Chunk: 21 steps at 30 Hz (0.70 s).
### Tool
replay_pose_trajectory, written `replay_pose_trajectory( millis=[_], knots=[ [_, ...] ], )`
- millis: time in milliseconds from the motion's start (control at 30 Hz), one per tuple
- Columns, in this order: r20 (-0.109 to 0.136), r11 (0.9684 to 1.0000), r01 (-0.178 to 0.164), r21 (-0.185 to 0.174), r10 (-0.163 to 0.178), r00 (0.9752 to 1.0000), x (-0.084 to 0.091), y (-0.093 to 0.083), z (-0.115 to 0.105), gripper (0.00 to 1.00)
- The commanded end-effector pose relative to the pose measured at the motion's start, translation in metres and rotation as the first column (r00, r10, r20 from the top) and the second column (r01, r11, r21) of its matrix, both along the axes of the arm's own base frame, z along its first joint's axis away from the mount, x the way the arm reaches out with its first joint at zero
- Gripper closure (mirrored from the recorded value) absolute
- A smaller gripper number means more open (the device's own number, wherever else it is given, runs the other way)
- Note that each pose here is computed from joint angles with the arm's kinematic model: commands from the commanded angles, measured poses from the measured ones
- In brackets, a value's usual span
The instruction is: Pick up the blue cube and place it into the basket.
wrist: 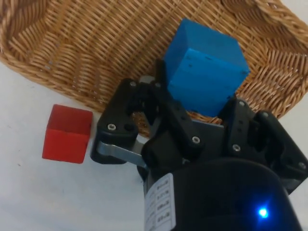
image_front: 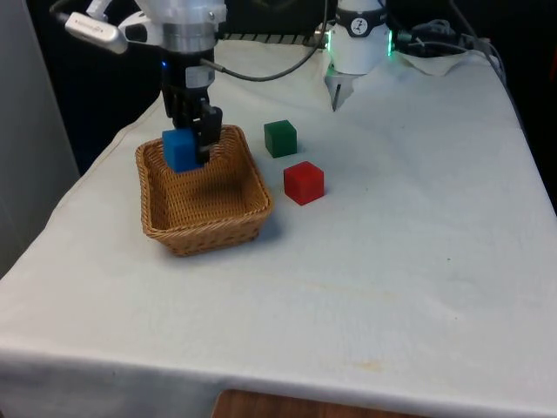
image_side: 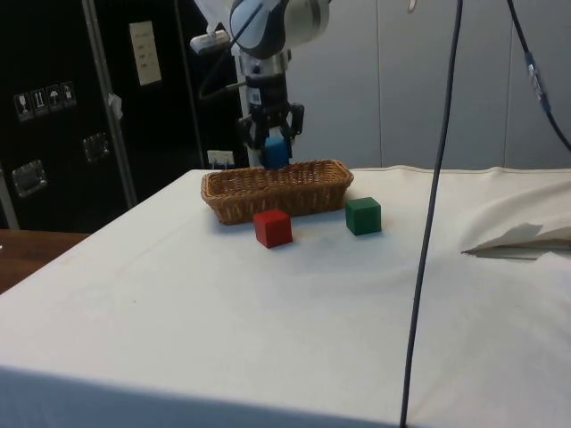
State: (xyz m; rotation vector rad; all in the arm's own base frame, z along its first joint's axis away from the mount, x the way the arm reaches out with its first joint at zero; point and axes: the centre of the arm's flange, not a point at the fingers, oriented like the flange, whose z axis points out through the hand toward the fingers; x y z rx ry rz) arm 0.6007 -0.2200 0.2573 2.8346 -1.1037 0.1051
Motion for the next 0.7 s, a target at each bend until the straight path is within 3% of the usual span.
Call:
replay_pose_trajectory(
  millis=[0, 333, 367, 633, 667],
  knots=[
    [0.001, 1.0000, -0.001, 0.006, 0.001, 1.0000, 0.001, 0.000, -0.005, 0.95],
    [-0.027, 1.0000, 0.005, -0.001, -0.005, 0.9996, 0.004, -0.001, -0.027, 0.95],
    [-0.020, 1.0000, 0.004, 0.009, -0.003, 0.9998, 0.006, -0.001, -0.029, 0.95],
    [-0.037, 0.9998, 0.010, 0.019, -0.010, 0.9993, 0.008, -0.001, -0.047, 0.95],
    [-0.044, 0.9999, 0.012, 0.007, -0.012, 0.9990, 0.006, -0.001, -0.044, 0.95]
  ],
)
